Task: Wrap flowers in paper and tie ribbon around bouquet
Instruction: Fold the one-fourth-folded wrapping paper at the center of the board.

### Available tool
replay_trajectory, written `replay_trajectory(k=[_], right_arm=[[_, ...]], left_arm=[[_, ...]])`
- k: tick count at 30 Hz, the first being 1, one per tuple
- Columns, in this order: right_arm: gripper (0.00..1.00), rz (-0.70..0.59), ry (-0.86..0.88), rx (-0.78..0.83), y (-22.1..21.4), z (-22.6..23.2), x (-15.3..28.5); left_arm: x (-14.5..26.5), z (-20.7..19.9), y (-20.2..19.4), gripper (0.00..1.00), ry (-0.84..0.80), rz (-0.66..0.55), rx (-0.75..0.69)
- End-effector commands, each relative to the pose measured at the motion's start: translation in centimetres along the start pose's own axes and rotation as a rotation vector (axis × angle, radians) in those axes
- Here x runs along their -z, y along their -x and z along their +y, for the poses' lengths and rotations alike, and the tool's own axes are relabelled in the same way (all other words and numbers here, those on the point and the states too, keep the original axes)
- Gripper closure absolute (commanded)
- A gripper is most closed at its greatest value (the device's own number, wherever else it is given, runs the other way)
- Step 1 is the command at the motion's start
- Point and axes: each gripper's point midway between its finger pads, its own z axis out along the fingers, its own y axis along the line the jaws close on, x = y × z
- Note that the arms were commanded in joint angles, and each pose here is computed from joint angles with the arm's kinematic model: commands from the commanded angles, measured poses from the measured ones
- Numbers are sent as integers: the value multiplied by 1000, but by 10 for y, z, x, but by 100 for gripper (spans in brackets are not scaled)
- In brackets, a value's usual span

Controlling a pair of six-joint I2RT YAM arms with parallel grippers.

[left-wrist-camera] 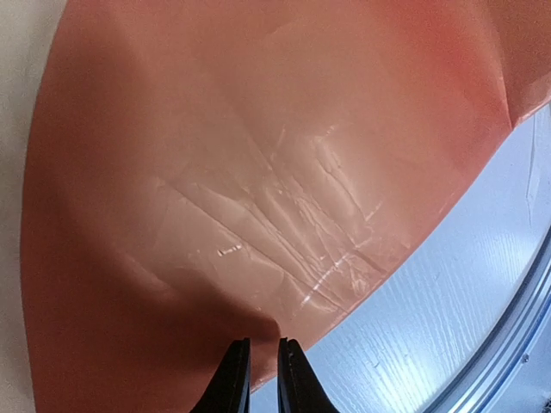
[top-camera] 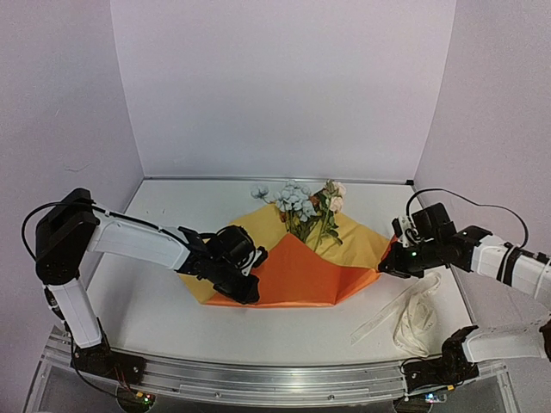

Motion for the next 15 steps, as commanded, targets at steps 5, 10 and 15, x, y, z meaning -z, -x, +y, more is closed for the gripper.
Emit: replay_trajectory(k=[5, 10, 15], right_arm=[[100, -4, 73, -10, 8, 17, 12], [100, -3, 124, 27, 10, 41, 15], [100, -3, 179, 69, 13, 76, 14]], left_arm=[[-13, 14, -4, 88, 26, 2, 18], [-23, 14, -7, 89, 12, 10, 18], [-26, 13, -6, 89, 4, 8, 19]])
